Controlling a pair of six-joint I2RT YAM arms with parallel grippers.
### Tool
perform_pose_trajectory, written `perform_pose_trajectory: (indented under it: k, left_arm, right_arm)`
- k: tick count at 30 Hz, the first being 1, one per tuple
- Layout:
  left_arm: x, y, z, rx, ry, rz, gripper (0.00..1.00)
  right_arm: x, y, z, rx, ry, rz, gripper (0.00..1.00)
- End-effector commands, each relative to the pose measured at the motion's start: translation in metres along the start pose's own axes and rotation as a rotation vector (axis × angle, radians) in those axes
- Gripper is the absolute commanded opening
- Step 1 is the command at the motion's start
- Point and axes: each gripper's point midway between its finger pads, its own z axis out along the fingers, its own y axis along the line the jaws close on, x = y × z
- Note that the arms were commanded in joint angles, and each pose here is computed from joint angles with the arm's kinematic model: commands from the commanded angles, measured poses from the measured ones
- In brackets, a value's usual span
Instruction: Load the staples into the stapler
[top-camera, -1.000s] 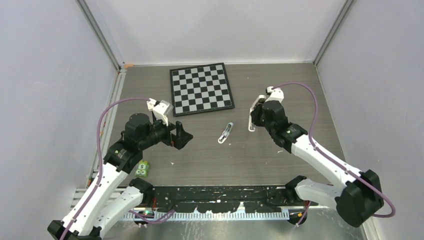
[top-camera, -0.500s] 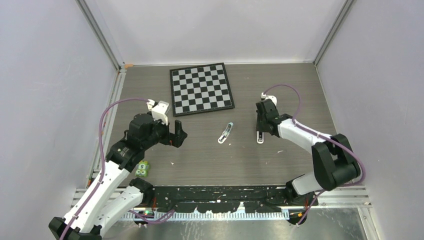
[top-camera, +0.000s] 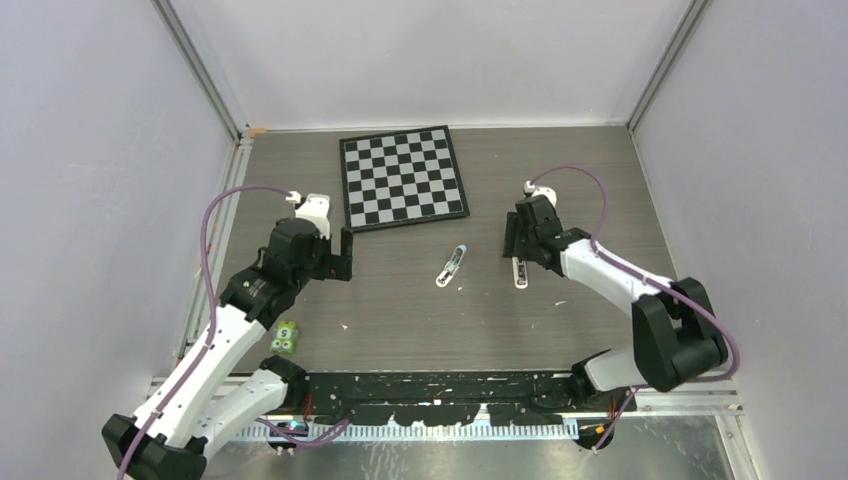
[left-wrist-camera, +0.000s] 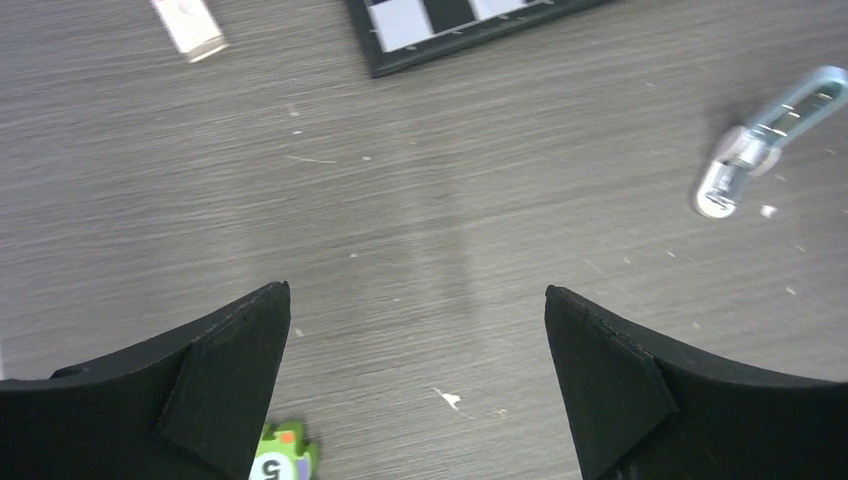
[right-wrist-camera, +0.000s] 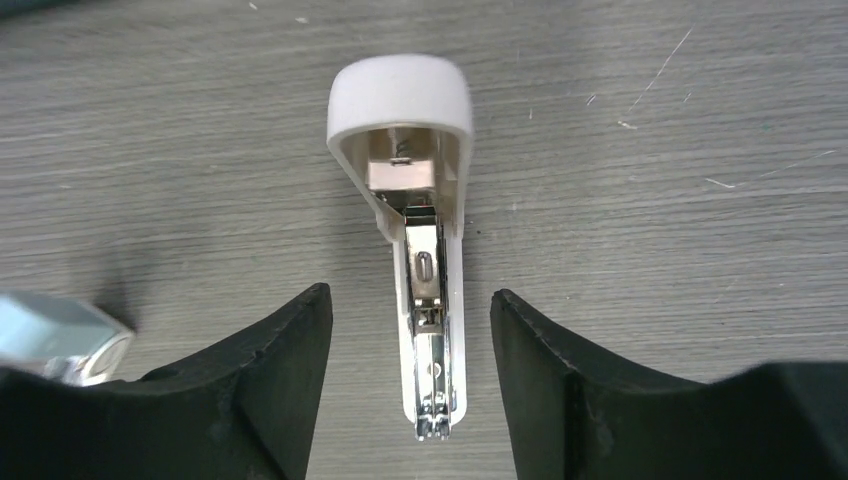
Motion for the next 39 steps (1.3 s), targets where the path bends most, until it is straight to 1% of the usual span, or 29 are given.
perform_pose_trajectory:
  k: [1,3,5,7,9,10,11,16,20,24,26,30,32,36,39]
  left_arm:
    - [-0.033,0.038,-0.005,-0.229,-0.062,-0.044,1.0]
    - [-0.04,0.049,0.003,-0.281,-0.076,-0.078,1.0]
    - [-0.05,0.06,0.013,-0.315,-0.094,-0.124,1.0]
    - [-0.054,0.076,0.027,-0.355,-0.072,-0.179,1.0]
    - [-0.058,0.088,0.037,-0.375,-0.043,-0.225,0.99]
    - [-0.06,0.092,0.043,-0.372,-0.03,-0.239,0.99]
    - [-0.062,0.096,0.049,-0.374,-0.017,-0.251,0.98]
    - [-0.066,0.116,0.086,-0.392,0.023,-0.3,0.97]
    - [-0.064,0.133,0.121,-0.378,0.048,-0.353,0.95]
    - [-0.059,0.153,0.15,-0.437,0.102,-0.335,0.91]
    - [-0.055,0.163,0.162,-0.476,0.125,-0.339,0.89]
    - [-0.049,0.169,0.189,-0.451,0.163,-0.369,0.84]
    - [-0.047,0.182,0.196,-0.464,0.179,-0.38,0.81]
    - [-0.034,0.192,0.215,-0.486,0.231,-0.385,0.77]
    - [-0.03,0.197,0.227,-0.481,0.258,-0.4,0.73]
  right_arm:
    - [-0.033,0.009,-0.036,-0.071,-0.103,0.061,0.66]
    - [-0.033,0.012,-0.048,-0.11,-0.109,0.081,0.68]
    - [-0.034,0.018,-0.062,-0.169,-0.128,0.1,0.76]
    - [-0.034,0.021,-0.072,-0.207,-0.146,0.113,0.82]
    - [-0.036,0.023,-0.083,-0.241,-0.171,0.115,0.9]
    - [-0.039,0.024,-0.089,-0.256,-0.185,0.113,0.96]
    - [-0.042,0.025,-0.096,-0.273,-0.202,0.107,0.99]
    - [-0.061,0.031,-0.133,-0.362,-0.299,0.125,1.0]
    - [-0.066,0.034,-0.155,-0.421,-0.343,0.139,1.0]
    - [-0.068,0.031,-0.17,-0.443,-0.394,0.148,1.0]
    - [-0.07,0.029,-0.175,-0.448,-0.413,0.15,1.0]
    - [-0.071,0.026,-0.18,-0.434,-0.411,0.125,1.0]
    - [-0.072,0.023,-0.183,-0.425,-0.421,0.12,1.0]
    - [-0.076,0.024,-0.186,-0.435,-0.442,0.125,1.0]
    - [-0.075,0.024,-0.18,-0.425,-0.435,0.12,1.0]
